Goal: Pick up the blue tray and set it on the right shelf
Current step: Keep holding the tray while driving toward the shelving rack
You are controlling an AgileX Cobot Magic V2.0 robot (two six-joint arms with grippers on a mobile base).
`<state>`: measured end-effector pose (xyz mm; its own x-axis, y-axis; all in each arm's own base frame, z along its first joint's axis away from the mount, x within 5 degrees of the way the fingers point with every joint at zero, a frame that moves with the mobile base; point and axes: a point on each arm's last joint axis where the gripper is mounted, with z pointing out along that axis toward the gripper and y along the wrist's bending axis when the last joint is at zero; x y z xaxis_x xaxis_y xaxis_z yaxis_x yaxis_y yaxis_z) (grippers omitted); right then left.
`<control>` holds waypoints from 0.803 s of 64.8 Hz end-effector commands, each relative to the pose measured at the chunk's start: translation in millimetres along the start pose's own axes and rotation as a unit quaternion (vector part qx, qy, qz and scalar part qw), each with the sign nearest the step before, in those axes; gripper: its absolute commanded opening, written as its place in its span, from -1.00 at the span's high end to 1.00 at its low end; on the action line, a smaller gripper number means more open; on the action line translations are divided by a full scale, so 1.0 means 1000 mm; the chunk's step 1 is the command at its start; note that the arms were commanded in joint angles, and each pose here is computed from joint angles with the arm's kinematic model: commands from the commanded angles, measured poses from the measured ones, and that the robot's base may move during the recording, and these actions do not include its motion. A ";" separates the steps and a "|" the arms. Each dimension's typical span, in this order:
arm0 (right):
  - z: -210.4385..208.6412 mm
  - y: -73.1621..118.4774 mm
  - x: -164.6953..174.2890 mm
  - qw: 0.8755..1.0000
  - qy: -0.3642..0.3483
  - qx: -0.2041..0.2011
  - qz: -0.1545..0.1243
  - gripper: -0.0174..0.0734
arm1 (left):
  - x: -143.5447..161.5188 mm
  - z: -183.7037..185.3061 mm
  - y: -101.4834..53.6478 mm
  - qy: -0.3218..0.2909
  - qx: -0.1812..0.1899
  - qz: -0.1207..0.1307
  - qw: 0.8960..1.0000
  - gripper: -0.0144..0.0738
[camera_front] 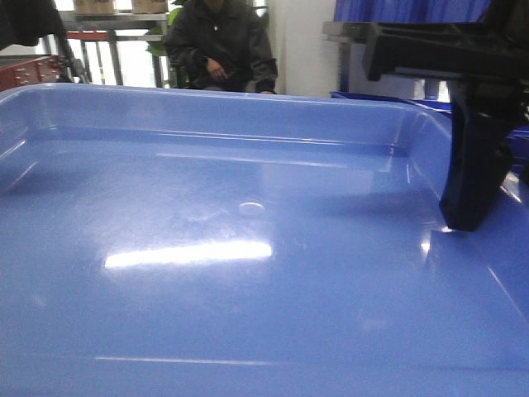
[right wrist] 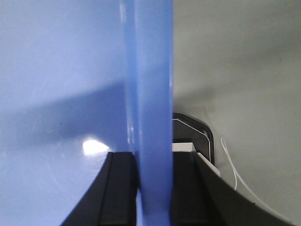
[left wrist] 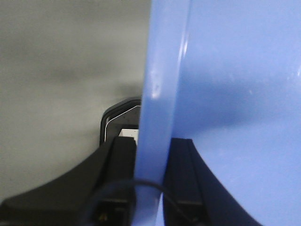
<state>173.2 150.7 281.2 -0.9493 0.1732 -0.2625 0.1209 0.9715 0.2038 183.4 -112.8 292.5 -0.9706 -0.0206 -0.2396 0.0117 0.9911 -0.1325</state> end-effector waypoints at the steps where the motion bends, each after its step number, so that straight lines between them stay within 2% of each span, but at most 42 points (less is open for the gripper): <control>1: -0.014 -0.004 -0.005 1.000 -0.021 0.009 -0.008 0.15 | -0.006 -0.012 0.006 -0.039 -0.021 0.002 0.999 0.64; 52: -0.014 -0.004 -0.005 1.000 -0.021 0.009 -0.008 0.15 | -0.006 -0.011 0.005 -0.035 -0.014 -0.001 0.999 0.64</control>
<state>173.4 150.9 281.8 -0.9486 0.1756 -0.2633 0.1226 0.9709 0.2059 183.4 -112.5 292.4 -0.9714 -0.0241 -0.2361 0.0082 0.9909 -0.1346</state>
